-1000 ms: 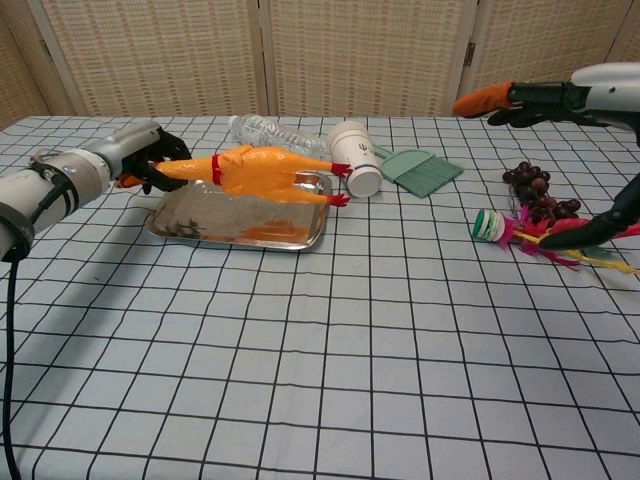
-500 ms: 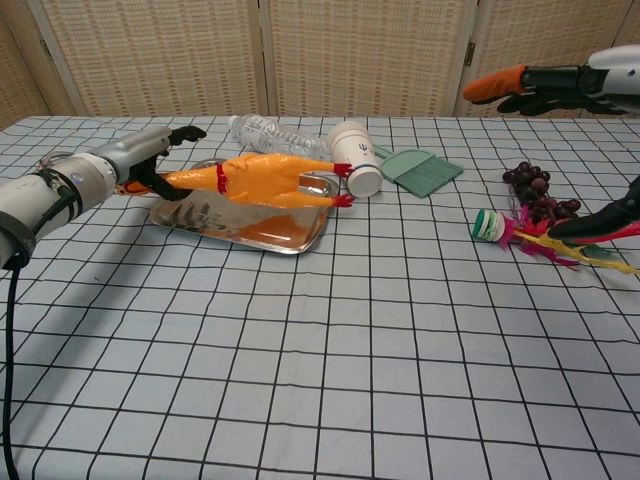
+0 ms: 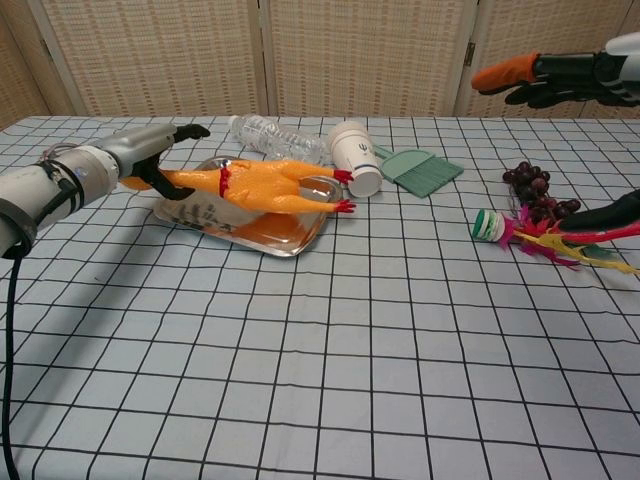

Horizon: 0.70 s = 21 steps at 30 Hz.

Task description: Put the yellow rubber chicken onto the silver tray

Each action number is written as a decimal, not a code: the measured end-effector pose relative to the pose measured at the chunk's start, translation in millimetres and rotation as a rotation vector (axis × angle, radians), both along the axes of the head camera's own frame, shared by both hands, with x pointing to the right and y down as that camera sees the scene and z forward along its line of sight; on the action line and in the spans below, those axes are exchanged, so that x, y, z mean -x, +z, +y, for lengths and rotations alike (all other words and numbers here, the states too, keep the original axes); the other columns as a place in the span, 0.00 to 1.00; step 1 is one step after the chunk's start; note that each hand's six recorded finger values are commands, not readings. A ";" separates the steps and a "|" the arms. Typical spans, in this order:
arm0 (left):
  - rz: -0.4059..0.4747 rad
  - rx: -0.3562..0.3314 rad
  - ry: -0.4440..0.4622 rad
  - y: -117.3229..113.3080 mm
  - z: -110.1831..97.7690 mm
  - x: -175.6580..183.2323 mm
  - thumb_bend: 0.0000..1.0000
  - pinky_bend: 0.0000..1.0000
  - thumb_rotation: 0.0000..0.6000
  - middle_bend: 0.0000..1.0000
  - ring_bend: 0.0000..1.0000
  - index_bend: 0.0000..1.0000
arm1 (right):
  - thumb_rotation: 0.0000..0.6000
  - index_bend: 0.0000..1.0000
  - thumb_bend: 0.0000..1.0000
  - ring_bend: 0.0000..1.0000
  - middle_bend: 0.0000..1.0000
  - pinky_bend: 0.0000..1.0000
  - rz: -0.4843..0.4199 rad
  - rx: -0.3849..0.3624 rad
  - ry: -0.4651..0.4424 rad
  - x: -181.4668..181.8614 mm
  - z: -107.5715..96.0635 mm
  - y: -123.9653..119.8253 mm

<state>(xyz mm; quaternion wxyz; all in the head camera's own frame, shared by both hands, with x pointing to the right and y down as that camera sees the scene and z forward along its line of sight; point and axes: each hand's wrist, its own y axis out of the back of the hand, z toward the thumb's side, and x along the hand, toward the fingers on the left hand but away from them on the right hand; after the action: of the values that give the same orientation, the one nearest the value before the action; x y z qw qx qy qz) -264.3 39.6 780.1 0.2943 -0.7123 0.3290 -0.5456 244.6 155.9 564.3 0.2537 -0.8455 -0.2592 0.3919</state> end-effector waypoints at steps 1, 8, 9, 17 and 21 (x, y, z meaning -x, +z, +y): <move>-0.015 0.006 0.004 0.7 -0.6 0.5 0.39 0.05 1.00 0.00 0.00 0.00 | 1.00 0.00 0.11 0.00 0.00 0.00 -0.001 0.002 0.001 -0.5 0.2 0.3; -0.027 0.109 -0.007 0.7 -3.2 -6.2 0.39 0.03 1.00 0.00 0.00 0.00 | 1.00 0.00 0.11 0.00 0.00 0.00 -0.009 0.004 0.012 -4.1 -1.4 1.3; -0.018 0.123 -0.010 -0.7 -3.6 -7.5 0.39 0.03 1.00 0.00 0.00 0.00 | 1.00 0.00 0.11 0.00 0.00 0.00 -0.011 0.003 0.013 -4.1 -2.0 0.9; -0.006 0.259 -0.013 -12.2 -5.4 -4.2 0.39 0.00 1.00 0.00 0.00 0.00 | 1.00 0.00 0.11 0.00 0.00 0.00 -0.030 -0.001 0.007 -0.7 -1.0 -3.6; -0.031 0.317 -0.003 -15.4 -4.1 -1.5 0.38 0.00 1.00 0.00 0.00 0.00 | 1.00 0.00 0.11 0.00 0.00 0.00 -0.038 0.001 0.010 -0.7 0.6 -6.4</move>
<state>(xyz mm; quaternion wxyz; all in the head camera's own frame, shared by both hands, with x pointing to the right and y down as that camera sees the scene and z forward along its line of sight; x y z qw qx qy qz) -262.8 35.5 764.7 0.1826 -0.7407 0.2352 -0.6022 245.4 156.5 557.9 0.2464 -0.8516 -0.2678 0.3772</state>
